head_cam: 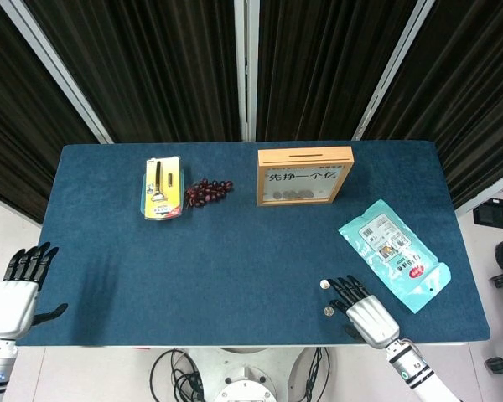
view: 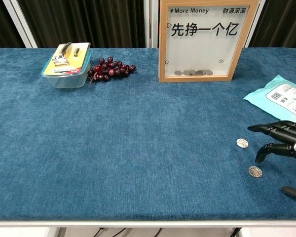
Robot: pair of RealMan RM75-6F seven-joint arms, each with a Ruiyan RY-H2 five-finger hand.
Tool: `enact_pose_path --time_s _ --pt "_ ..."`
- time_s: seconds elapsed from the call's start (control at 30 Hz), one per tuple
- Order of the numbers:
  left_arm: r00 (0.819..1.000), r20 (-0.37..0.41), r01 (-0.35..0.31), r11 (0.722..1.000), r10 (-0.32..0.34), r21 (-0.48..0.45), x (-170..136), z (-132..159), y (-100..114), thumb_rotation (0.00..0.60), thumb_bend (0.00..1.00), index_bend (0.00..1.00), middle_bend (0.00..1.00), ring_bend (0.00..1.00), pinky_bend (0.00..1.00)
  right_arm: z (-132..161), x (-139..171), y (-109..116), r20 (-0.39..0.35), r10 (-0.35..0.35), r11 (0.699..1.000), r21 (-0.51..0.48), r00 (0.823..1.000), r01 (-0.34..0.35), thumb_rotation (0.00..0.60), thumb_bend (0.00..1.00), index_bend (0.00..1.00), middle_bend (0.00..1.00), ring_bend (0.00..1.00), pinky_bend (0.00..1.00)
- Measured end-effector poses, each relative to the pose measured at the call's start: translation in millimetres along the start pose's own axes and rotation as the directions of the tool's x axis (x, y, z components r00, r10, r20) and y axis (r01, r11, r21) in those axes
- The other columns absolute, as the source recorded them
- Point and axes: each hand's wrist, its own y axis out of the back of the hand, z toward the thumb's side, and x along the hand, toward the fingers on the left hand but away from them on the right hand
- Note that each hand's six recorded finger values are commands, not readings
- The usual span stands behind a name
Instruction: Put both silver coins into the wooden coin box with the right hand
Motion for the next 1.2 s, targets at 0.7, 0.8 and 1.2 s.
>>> enact_pose_path --time_s 0.7,0.8,1.2 --pt "1.000 -0.004 -0.001 1.000 0.000 -0.008 -3 -2 -2 0.600 0.01 0.00 0.00 0.00 0.00 1 -3 -9 -0.001 -0.012 1.000 -0.010 1.000 0.012 0.600 0.33 0.33 0.00 0.00 0.00" --pt "1.000 -0.006 0.002 1.000 -0.002 -0.008 -3 -3 -2 0.600 0.01 0.00 0.00 0.00 0.00 2 -4 -9 0.000 -0.014 1.000 -0.015 1.000 0.014 0.600 0.33 0.33 0.00 0.00 0.00" --pt "1.000 -0.005 0.002 1.000 -0.002 -0.008 -2 -3 -2 0.600 0.01 0.00 0.00 0.00 0.00 4 -6 -12 -0.005 -0.011 1.000 -0.027 1.000 0.011 0.600 0.35 0.33 0.00 0.00 0.00"
